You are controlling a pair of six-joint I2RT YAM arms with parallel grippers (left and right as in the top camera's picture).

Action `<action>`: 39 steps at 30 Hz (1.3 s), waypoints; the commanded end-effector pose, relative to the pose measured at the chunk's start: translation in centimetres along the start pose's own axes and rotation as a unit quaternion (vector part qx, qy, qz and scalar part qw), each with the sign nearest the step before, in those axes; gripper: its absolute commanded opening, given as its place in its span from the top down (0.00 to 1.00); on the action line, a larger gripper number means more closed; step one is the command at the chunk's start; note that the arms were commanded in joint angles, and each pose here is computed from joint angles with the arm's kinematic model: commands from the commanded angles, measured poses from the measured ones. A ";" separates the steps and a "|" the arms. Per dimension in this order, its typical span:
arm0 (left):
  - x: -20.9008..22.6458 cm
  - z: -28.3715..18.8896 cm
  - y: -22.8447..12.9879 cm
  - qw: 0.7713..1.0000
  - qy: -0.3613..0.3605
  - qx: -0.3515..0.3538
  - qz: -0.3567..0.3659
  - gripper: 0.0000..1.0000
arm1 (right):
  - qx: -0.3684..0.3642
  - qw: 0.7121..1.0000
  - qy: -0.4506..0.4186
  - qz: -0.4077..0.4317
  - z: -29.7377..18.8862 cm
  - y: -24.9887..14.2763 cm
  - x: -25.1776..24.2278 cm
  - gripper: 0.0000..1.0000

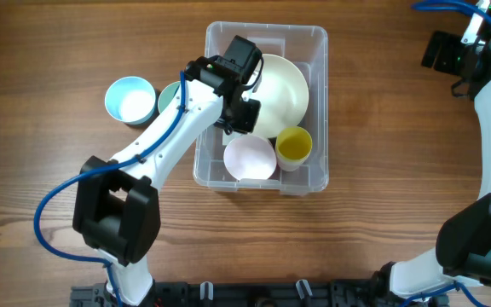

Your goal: Pack container

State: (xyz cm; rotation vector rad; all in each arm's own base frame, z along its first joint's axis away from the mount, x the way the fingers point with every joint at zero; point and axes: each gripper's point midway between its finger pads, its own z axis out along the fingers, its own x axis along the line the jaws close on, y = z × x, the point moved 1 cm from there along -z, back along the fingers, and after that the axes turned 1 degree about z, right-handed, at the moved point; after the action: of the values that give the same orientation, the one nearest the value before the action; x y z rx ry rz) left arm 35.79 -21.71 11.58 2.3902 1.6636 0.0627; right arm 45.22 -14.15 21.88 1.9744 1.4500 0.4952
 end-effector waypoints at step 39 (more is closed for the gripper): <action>-2.3 -0.8 -3.7 0.908 -0.094 0.001 0.407 0.32 | 0.004 1.000 0.003 -0.004 0.2 -0.4 0.3 0.00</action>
State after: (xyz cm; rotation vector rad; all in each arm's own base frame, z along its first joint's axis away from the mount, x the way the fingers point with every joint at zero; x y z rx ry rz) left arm 31.78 -21.91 12.83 2.8079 0.6059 0.0103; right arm 45.22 -14.15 21.88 1.9744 1.4500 0.4952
